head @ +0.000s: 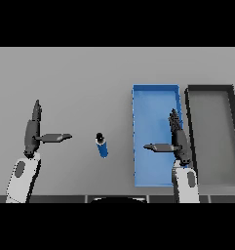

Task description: Pick up the blue pipe and place it into the blue bin.

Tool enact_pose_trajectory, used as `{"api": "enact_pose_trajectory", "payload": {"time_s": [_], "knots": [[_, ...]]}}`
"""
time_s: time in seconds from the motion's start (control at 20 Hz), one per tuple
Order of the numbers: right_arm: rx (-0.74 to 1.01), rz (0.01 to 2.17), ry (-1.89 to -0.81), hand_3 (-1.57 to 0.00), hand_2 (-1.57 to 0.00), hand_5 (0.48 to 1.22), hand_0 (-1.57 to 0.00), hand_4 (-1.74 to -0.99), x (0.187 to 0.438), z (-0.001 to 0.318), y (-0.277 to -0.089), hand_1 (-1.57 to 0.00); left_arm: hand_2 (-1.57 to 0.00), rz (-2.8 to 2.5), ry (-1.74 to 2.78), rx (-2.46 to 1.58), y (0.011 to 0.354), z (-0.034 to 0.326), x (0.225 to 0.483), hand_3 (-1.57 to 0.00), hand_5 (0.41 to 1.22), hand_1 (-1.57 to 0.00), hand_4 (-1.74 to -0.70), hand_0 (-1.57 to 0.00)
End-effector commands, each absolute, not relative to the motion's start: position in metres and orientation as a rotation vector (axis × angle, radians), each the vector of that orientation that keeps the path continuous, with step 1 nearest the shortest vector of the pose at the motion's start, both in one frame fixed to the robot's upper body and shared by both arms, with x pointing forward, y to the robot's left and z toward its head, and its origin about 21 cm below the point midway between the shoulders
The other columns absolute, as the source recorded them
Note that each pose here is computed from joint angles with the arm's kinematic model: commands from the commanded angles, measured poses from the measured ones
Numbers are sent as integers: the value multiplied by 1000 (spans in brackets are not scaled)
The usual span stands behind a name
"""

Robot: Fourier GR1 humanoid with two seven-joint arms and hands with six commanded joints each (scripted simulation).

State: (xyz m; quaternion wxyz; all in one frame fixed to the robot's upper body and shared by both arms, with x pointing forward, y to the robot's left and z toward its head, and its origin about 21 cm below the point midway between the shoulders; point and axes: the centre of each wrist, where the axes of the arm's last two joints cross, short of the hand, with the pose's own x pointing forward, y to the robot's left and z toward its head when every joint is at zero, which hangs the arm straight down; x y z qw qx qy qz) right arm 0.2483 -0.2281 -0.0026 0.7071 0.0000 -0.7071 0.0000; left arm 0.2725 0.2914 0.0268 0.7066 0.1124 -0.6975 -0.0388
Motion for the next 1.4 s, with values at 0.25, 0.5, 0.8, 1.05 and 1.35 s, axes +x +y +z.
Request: {"api": "enact_pose_trajectory", "payload": {"time_s": [0.25, 0.5, 0.8, 1.05, 1.35], "knots": [[-10, -2, -1572, 1, 1, 594, 1, -1210, 246, -3, -235, 1, 1, -87, -1565, 247, 288, 25, 267, 1, 594, 1, -967, 1], [-148, 395, -1664, 1, 1, 587, 1, -1192, 230, 11, -245, 1, 1, -509, -1563, 102, 318, 41, 267, 1, 596, 1, -969, 1], [-139, 403, -1663, 1, 1, 579, 1, -1187, 225, 15, -242, 1, 1, -634, -1575, -45, 315, 43, 249, 1, 583, 1, -977, 1], [-114, 384, -1664, 1, 1, 580, 1, -1225, 229, 18, -241, 1, 1, -813, -1448, -138, 281, 51, 229, 1, 512, 1, -1018, 1], [-122, 396, -1654, 1, 1, 571, 1, -1213, 227, 19, -241, 1, 1, -927, -1365, -215, 242, 36, 221, 1, 466, 1, -1097, 1]]}}
